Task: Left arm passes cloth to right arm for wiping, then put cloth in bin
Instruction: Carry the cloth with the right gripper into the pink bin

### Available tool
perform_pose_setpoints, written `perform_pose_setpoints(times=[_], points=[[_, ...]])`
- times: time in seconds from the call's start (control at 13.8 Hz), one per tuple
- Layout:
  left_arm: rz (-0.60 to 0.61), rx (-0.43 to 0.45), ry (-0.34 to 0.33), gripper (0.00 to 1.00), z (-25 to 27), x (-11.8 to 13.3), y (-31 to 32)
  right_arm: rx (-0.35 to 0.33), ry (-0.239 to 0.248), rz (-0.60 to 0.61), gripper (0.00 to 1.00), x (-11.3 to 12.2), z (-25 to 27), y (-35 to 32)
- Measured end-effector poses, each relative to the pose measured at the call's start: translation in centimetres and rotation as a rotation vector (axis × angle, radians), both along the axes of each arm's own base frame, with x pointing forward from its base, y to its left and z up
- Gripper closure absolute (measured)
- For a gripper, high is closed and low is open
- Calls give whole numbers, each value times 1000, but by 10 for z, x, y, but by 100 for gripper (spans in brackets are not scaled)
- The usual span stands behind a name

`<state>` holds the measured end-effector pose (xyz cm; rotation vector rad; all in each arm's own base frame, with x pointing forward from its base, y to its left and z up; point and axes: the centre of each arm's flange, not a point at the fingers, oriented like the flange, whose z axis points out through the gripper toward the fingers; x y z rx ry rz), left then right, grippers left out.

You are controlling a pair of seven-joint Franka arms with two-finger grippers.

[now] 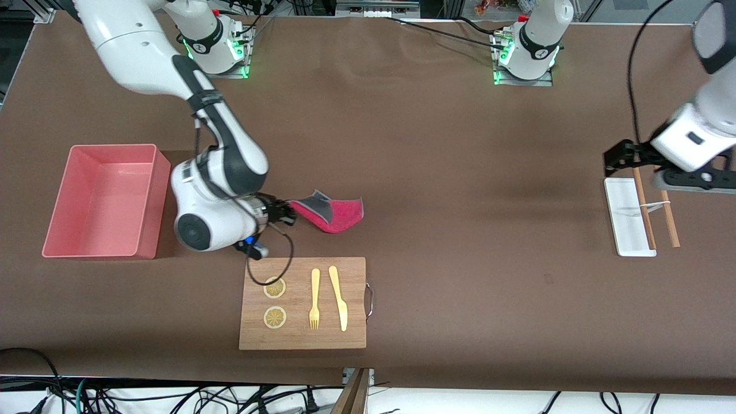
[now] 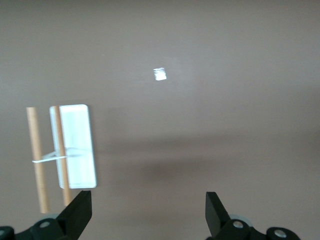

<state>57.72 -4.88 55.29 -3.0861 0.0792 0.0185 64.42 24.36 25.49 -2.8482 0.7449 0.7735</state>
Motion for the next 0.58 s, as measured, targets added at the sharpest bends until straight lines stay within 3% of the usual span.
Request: perform_pose_setpoints(times=[0.22,0.58], points=[[-5,10,4,0,-1,-6,-39,-35,29,98,98,7,-12,-62],[32,-10,29,0,-2,-6,-22,0,55,204,98,15,-23,-163]])
